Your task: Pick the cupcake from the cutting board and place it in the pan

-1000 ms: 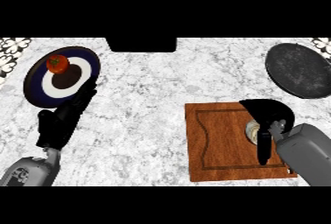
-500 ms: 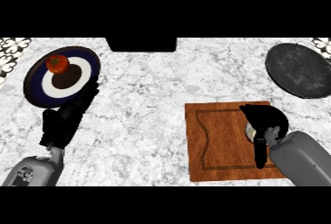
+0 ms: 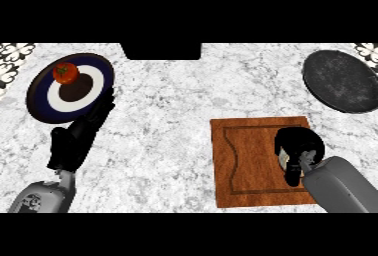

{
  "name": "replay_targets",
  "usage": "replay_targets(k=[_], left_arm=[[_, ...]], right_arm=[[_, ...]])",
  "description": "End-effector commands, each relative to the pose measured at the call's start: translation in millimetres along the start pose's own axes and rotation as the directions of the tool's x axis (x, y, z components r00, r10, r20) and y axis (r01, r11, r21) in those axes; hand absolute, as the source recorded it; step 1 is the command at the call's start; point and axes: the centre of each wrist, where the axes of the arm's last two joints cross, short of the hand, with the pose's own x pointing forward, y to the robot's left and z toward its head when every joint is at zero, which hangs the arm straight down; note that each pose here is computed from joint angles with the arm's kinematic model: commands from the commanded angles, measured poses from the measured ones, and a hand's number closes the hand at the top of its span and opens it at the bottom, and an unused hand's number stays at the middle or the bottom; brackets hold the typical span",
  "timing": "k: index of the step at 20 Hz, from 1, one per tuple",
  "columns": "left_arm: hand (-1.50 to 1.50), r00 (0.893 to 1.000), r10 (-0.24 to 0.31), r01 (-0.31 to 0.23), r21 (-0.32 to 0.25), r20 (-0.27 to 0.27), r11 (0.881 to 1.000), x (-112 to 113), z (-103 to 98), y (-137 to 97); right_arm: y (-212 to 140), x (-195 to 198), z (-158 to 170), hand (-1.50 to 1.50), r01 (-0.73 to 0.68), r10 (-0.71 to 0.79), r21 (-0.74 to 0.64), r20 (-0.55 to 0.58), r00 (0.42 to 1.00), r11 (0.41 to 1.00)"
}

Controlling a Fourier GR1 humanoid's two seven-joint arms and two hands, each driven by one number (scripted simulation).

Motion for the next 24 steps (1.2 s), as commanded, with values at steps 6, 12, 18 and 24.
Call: replay_targets(k=[6,12,18,24], left_arm=[[0.0,1.0,0.01,-0.01,0.012,0.005,1.0,3.7,8.4,-4.5],[0.0,1.0,-0.002,0.002,0.004,-0.009,1.0,-2.5,4.1,13.7],[0.0,1.0,0.001,-0.001,0.007,-0.022,1.0,-3.3,4.8,6.8],[0.0,0.999,0.026,-0.026,0.03,-0.021,0.999,-10.1,4.7,16.6]], right_arm=[[18.0,8.7,4.0,1.5,-0.018,0.018,0.013,0.044,0.999,1.0],[18.2,22.1,18.0,1.5,0.176,-0.145,-0.222,0.15,0.978,0.959],[29.0,32.6,47.9,1.5,0.402,-0.272,-0.467,0.323,0.906,0.787],[11.2,14.7,98.8,1.5,0.401,-0.187,-0.751,0.358,0.915,0.524]])
